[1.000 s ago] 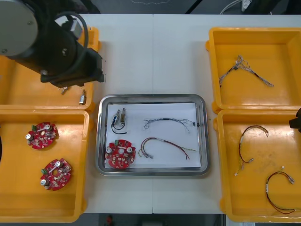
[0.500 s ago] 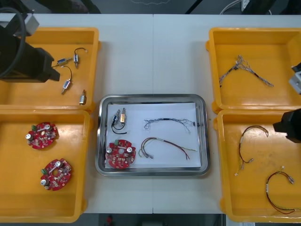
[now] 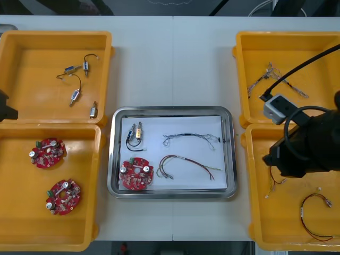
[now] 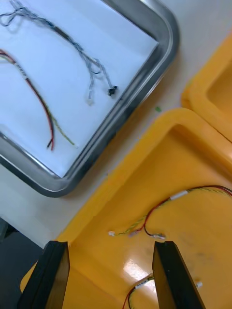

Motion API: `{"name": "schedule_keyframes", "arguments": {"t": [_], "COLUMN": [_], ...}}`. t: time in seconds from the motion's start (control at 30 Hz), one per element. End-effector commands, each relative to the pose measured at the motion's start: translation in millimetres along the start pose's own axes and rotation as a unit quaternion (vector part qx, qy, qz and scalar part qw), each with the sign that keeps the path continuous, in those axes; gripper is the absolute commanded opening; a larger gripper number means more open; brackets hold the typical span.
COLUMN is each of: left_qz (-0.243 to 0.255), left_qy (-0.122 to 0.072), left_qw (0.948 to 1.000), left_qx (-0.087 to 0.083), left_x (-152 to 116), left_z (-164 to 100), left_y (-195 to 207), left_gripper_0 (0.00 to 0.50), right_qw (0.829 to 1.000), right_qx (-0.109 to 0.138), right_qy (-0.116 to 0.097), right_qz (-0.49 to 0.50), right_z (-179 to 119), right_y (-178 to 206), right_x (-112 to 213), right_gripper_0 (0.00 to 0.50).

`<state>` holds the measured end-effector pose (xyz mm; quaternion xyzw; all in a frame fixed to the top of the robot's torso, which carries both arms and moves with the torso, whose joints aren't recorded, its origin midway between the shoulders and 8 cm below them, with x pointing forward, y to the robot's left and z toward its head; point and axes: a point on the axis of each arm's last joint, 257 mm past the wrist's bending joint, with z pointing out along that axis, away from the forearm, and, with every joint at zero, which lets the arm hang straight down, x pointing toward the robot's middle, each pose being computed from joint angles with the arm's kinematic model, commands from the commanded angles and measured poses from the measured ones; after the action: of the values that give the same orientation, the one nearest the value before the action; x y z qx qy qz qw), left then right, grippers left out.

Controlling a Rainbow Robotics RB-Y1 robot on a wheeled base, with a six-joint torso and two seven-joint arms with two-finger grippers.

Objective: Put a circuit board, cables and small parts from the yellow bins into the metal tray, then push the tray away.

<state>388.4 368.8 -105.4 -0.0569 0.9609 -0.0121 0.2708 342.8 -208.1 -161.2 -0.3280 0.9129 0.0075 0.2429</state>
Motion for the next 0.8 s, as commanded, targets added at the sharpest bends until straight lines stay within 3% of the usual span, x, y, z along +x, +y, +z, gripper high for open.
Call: {"name": "schedule_keyframes", "arguments": {"t": [0.03, 0.23, 0.5, 0.8], "left_qz": [0.055, 0.065, 0.069, 0.078], "left_qy": [0.000, 0.009, 0.041, 0.045], "left_qw": [0.9979, 0.9970, 0.9957, 0.9947], "left_qx": [-0.034, -0.041, -0.046, -0.050], "left_x": [15, 34, 65, 76], "left_z": [-12, -13, -7, -10], "left_y": [26, 32, 43, 45], "left_gripper_0": [0.500, 0.500, 0.500, 0.500], "right_qw": [0.999, 0.993, 0.978, 0.957], "right_qx": [0.010, 0.008, -0.014, -0.030], "right_qy": [0.001, 0.006, 0.024, 0.017], "right_qz": [-0.051, -0.121, -0.208, -0.288], "right_z": [0, 12, 34, 69], "right_y": [19, 50, 98, 140], "right_x": [-14, -29, -43, -58], "right_gripper_0": [0.500, 0.500, 0.500, 0.500]}}
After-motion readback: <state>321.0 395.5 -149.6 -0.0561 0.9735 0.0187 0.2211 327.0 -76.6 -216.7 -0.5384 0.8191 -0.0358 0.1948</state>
